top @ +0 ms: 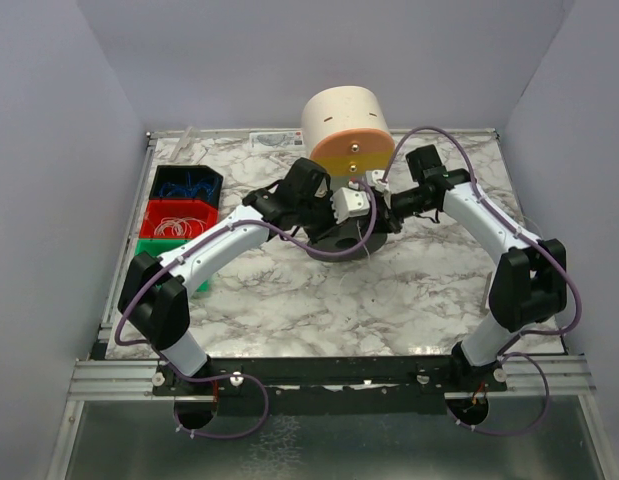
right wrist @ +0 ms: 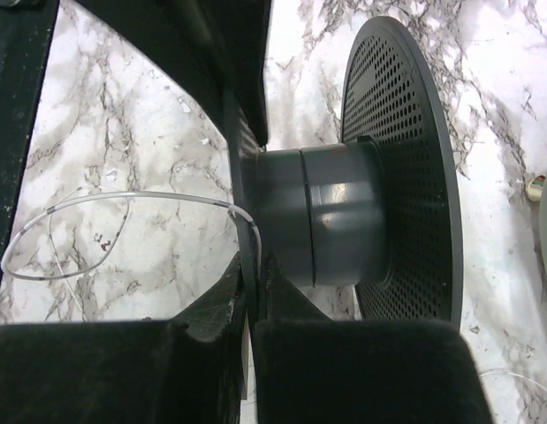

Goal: Wrap the cables
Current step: Wrap the cable around the cable reel.

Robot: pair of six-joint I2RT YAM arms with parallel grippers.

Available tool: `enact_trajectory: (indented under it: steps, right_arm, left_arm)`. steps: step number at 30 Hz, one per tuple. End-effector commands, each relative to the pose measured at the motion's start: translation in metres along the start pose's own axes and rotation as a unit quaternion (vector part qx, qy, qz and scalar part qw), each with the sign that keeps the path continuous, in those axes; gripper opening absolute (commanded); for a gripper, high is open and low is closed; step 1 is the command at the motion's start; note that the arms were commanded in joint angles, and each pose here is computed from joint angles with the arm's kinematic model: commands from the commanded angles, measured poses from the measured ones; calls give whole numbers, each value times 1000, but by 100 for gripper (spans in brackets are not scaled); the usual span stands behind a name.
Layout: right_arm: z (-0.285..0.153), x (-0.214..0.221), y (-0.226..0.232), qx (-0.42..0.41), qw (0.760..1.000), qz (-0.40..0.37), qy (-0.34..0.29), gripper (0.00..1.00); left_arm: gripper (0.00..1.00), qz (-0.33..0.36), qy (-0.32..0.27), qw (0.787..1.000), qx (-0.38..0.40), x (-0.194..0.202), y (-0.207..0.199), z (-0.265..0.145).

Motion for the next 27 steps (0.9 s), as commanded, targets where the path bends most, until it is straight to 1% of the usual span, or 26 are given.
enact_trajectory:
  steps: [1,3,4,7,8,9,13,16,19,22,25,27]
  right_arm:
    - [-3,-14,-7,29,999,34,-8,1]
    - [-3,-15,-10,42,998,54,-4,1]
    - [-4,-14,-12,52,997,63,1,1]
    - [-6,-10,-16,92,991,91,24,1]
    - [-8,-9,-16,103,990,97,28,1]
    - [-10,-11,-16,114,988,100,30,1]
    - [-14,-14,-13,155,978,133,31,0]
    - [-14,-15,-17,205,963,173,35,0]
    - [-13,-15,-22,268,938,216,40,0]
    - [-7,-20,-23,318,914,248,40,1]
    - [3,-23,-27,371,890,257,63,0]
    - [10,-23,-31,391,880,258,73,0]
  left_arm:
    - [29,21,-25,999,-15,-18,4,2]
    - [49,25,-27,999,-30,-20,6,-3]
    - [61,25,-29,999,-39,-22,8,-5]
    - [84,25,-37,997,-66,-27,14,-15]
    - [95,25,-42,996,-78,-30,17,-20]
    - [99,23,-46,995,-90,-33,21,-24]
    - [99,17,-61,991,-121,-39,31,-40]
    - [99,4,-73,985,-159,-42,40,-49]
    - [99,-15,-85,977,-197,-38,47,-53]
    - [99,-32,-86,974,-209,-33,49,-52]
    - [99,-50,-94,970,-219,-31,51,-51]
    - [99,-65,-95,968,-221,-29,52,-48]
Point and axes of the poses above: each gripper's point midway between its finger pads, its own z axis out along the fingers, its own y axis along the line the jaws close on, x = y × z, the point moved 5 cm from there along -z, back along the fingers, and after that the axes turned 7 degrees about -z, right-handed, at the moved point
